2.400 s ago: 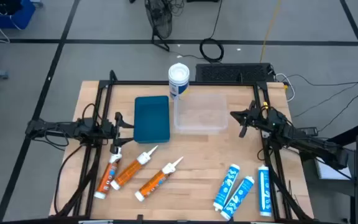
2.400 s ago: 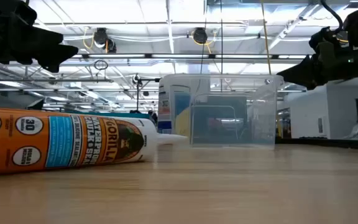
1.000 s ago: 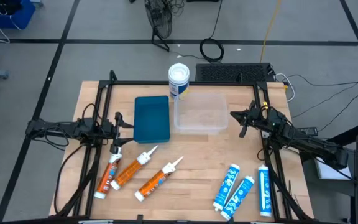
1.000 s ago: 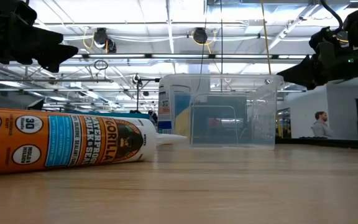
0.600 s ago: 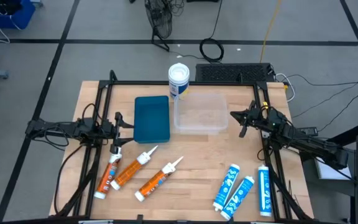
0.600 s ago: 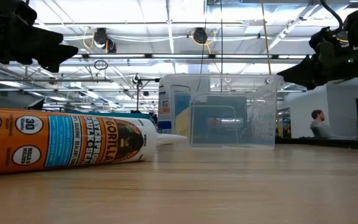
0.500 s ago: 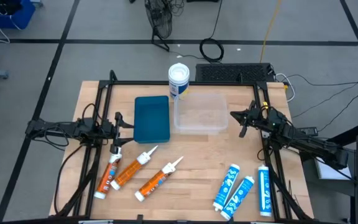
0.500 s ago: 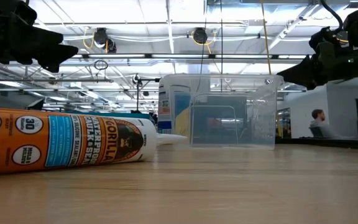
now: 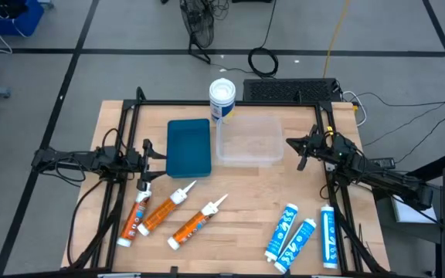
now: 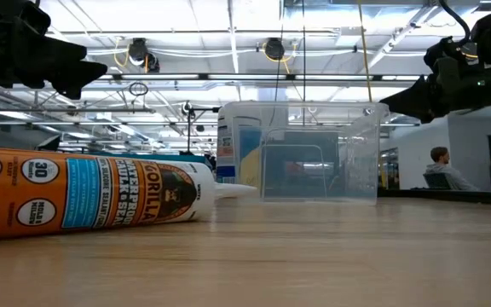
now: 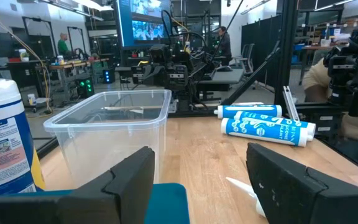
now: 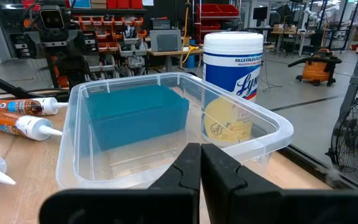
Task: Pick & place silicon tubes, Sealant and Lysol wipes
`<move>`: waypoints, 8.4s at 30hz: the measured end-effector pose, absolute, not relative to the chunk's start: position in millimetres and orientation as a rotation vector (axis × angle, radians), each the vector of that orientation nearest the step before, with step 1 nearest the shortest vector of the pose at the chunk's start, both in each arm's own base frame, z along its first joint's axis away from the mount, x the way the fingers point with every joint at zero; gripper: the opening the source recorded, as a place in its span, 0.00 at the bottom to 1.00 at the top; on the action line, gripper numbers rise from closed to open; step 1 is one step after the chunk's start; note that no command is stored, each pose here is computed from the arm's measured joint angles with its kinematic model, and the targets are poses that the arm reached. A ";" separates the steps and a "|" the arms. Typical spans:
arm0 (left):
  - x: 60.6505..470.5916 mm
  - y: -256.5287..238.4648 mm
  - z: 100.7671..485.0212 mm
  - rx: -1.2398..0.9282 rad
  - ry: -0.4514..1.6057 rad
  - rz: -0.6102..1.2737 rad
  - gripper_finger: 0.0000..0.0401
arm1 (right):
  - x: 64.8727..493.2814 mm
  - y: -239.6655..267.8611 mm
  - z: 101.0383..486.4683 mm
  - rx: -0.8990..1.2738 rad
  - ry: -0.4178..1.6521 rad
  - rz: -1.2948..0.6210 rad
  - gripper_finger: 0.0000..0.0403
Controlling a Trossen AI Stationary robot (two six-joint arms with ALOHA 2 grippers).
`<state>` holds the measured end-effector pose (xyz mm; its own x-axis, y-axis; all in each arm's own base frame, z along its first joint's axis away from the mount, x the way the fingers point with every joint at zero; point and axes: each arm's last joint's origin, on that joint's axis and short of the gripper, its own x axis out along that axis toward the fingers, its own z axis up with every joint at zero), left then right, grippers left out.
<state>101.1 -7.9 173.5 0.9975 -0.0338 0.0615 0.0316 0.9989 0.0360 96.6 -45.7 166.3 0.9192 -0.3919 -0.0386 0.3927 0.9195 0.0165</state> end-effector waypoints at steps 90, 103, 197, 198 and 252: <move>101.1 -7.9 173.7 0.035 -0.063 -0.033 0.63 | 235.0 143.8 262.9 0.605 0.879 0.490 0.00; 101.1 -7.9 173.6 0.035 -0.063 -0.033 0.63 | 175.0 214.1 233.3 0.810 2.041 -0.555 0.00; 101.0 -7.9 174.3 0.031 -0.070 -0.033 0.63 | 329.1 117.2 249.4 0.114 0.901 -0.039 0.53; 101.0 -7.9 174.3 0.031 -0.070 -0.033 0.63 | 334.4 113.5 244.1 0.125 0.913 -0.025 0.53; 101.0 -7.9 174.4 0.031 -0.070 -0.033 0.63 | 195.1 12.8 164.4 0.532 1.275 -0.491 0.76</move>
<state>101.0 -7.9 174.4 0.9970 -0.0338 0.0697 0.0317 0.9990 0.0320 195.1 12.8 164.4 0.2223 -0.0504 -0.9737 0.6156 0.7817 0.1001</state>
